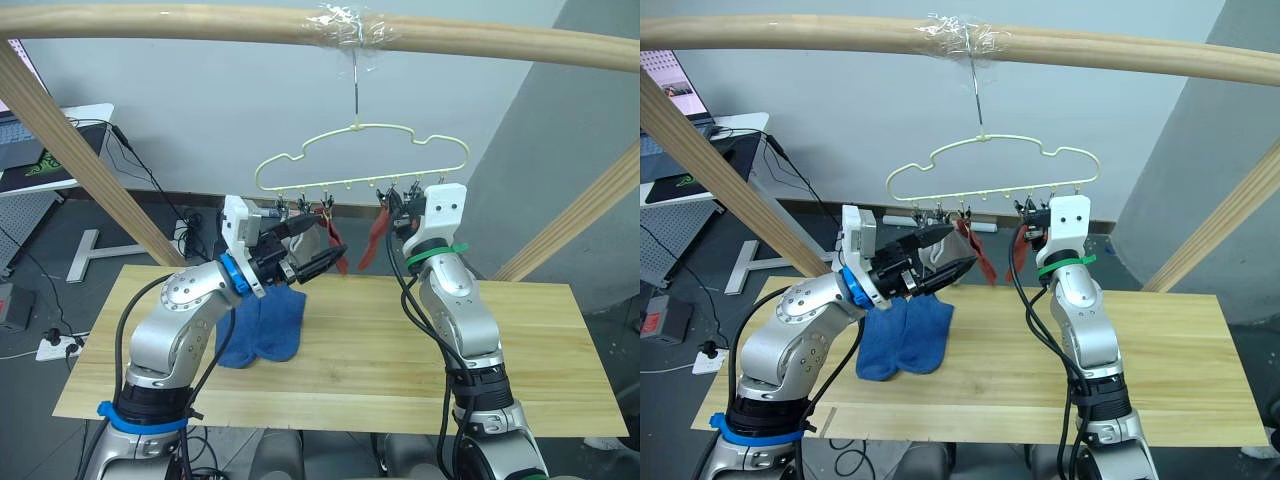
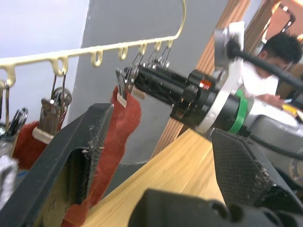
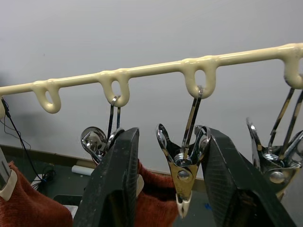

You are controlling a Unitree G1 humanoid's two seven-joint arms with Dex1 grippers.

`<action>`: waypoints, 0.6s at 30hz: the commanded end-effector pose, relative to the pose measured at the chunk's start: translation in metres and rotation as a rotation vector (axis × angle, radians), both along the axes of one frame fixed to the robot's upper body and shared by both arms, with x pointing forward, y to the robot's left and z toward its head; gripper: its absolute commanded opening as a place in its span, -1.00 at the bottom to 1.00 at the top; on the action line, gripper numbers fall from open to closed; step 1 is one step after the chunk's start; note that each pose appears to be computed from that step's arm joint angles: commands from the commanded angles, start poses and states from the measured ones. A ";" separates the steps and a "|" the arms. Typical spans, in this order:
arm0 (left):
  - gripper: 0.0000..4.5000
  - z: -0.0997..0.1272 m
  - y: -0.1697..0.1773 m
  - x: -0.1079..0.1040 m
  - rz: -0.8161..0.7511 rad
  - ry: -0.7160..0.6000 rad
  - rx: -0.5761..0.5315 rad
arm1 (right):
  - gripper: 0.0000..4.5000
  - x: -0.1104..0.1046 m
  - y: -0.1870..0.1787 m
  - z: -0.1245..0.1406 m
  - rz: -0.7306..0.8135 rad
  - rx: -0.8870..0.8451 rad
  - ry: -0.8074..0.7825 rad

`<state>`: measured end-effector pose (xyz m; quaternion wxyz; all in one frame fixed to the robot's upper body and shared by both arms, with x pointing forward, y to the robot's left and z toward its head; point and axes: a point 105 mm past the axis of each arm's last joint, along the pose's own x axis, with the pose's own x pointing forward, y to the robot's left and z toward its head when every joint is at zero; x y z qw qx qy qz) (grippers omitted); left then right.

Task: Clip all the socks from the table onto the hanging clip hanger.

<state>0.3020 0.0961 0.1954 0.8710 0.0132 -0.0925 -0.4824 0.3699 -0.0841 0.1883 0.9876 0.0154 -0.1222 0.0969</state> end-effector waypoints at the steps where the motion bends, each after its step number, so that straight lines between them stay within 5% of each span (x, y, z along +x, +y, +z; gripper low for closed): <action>1: 0.70 0.021 -0.003 -0.008 -0.025 -0.074 -0.034 | -0.14 -0.001 -0.001 0.017 -0.001 0.029 -0.061; 18: 0.70 0.023 -0.005 -0.010 -0.031 -0.092 -0.045 | -0.14 0.001 0.000 0.020 0.008 0.033 -0.069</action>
